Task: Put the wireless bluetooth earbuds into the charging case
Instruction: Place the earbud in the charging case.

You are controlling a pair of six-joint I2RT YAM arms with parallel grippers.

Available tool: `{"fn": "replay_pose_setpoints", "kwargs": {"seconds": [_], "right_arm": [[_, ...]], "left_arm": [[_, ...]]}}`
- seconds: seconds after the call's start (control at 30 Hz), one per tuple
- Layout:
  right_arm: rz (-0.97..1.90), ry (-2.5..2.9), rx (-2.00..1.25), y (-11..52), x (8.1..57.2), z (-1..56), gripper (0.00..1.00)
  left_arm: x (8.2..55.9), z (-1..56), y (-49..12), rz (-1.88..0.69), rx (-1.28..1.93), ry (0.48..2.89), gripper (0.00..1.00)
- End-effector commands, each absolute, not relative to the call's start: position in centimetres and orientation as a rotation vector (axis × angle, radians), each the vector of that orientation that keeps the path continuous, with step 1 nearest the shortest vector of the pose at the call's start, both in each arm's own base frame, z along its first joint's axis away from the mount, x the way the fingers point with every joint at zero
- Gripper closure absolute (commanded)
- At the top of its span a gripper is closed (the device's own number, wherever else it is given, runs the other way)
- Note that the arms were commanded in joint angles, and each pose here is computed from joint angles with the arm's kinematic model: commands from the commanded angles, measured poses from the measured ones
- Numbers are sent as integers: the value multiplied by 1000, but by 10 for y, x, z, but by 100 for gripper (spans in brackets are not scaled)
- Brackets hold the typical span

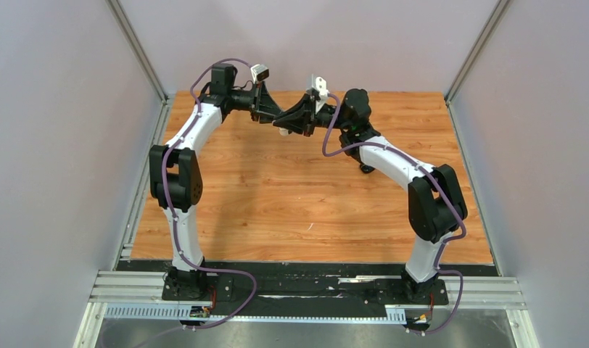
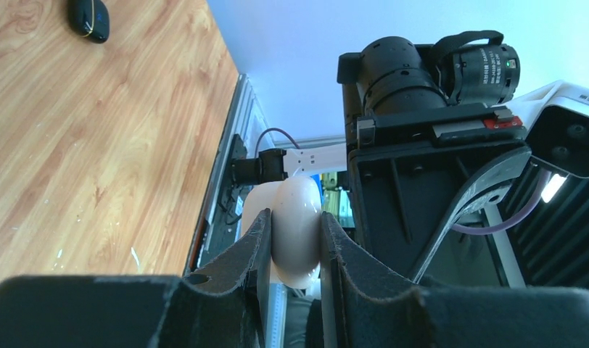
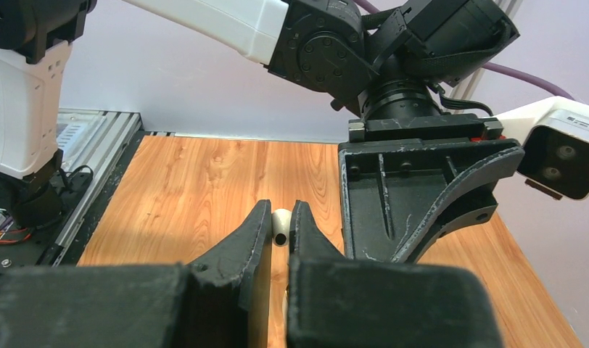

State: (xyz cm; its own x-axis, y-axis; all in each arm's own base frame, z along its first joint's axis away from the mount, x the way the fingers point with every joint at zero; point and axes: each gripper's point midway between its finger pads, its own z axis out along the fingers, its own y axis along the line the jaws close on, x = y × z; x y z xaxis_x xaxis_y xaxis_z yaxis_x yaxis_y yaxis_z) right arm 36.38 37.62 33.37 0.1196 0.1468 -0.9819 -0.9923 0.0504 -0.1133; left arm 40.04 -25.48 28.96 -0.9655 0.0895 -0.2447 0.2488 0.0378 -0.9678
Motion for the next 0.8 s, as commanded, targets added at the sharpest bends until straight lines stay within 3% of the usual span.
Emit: {"fn": "replay_pose_setpoints", "kwargs": {"seconds": [0.0, 0.77], "right_arm": [[1115, 958, -1133, 379, 363, 341, 100], [1083, 980, -1130, 377, 365, 329, 100]], "left_arm": [[385, 330, -252, -2082, 438, 2121, 100], [381, 339, -250, -2094, 469, 2106, 100]]}}
